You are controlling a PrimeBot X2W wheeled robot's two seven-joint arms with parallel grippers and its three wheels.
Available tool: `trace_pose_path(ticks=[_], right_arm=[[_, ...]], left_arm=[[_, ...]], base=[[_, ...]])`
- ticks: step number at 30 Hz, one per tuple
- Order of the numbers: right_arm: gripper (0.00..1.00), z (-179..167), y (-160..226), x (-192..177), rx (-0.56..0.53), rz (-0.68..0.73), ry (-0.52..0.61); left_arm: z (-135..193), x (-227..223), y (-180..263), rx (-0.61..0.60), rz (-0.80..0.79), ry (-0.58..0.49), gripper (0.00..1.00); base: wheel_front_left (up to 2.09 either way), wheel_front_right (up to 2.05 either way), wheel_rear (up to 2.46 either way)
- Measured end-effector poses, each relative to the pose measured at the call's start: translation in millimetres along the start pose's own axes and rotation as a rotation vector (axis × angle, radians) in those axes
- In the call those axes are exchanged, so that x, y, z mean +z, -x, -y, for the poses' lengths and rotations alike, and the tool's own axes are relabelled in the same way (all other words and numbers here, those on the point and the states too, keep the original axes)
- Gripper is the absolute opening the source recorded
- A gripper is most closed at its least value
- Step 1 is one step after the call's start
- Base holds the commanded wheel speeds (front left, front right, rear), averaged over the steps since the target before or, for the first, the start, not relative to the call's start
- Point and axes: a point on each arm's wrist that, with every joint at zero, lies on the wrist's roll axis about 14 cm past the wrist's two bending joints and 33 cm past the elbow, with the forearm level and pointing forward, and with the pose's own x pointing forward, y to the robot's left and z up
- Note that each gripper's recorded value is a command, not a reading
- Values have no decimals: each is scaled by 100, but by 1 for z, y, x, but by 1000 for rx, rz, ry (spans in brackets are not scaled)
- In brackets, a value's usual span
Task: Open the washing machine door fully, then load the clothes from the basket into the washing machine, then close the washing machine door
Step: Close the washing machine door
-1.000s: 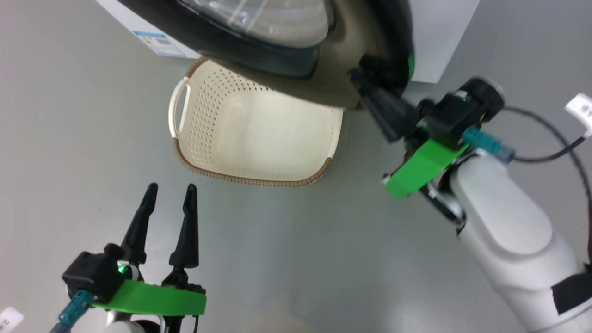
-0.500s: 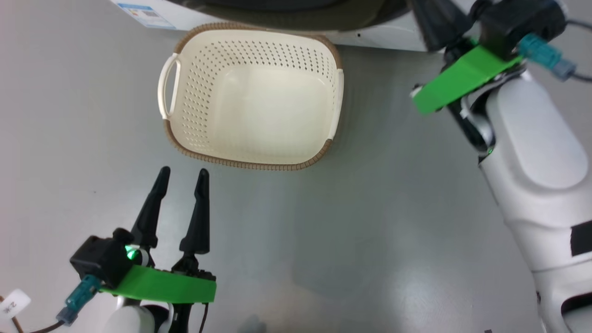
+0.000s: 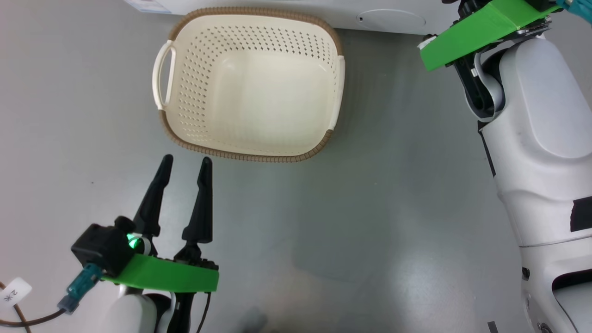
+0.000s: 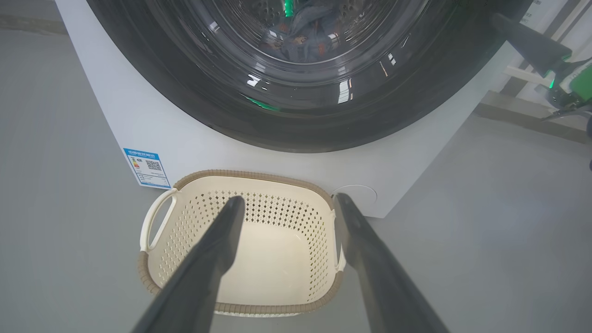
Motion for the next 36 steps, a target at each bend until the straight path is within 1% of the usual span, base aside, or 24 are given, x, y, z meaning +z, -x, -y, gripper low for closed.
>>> trace_pose_path(ticks=[5, 9, 12, 17, 26, 30, 36], right_arm=[[0, -1, 2, 7, 12, 3, 26], [0, -4, 6, 17, 20, 13, 16], [0, -5, 14, 13, 23, -5, 18], [0, -2, 44, -1, 5, -71, 8], [0, 1, 82, 7, -22, -110, 33], [0, 2, 102, 7, -43, -133, 39], [0, 6, 126, 17, -76, -145, 52]], left_arm=[[1, 2, -1, -3, 6, 4, 100], [1, 6, -2, -9, 20, 10, 100], [-2, 10, -2, 0, 33, 11, 100], [-5, 18, -2, 8, 57, 15, 100], [4, 35, -1, -26, 107, 17, 100], [5, 34, 5, -27, 102, 26, 100], [9, 41, 11, -40, 118, 11, 100]], base=[[0, 0, 0], [0, 0, 0], [0, 0, 0], [0, 0, 0], [0, 0, 0], [0, 0, 0], [0, 0, 0]])
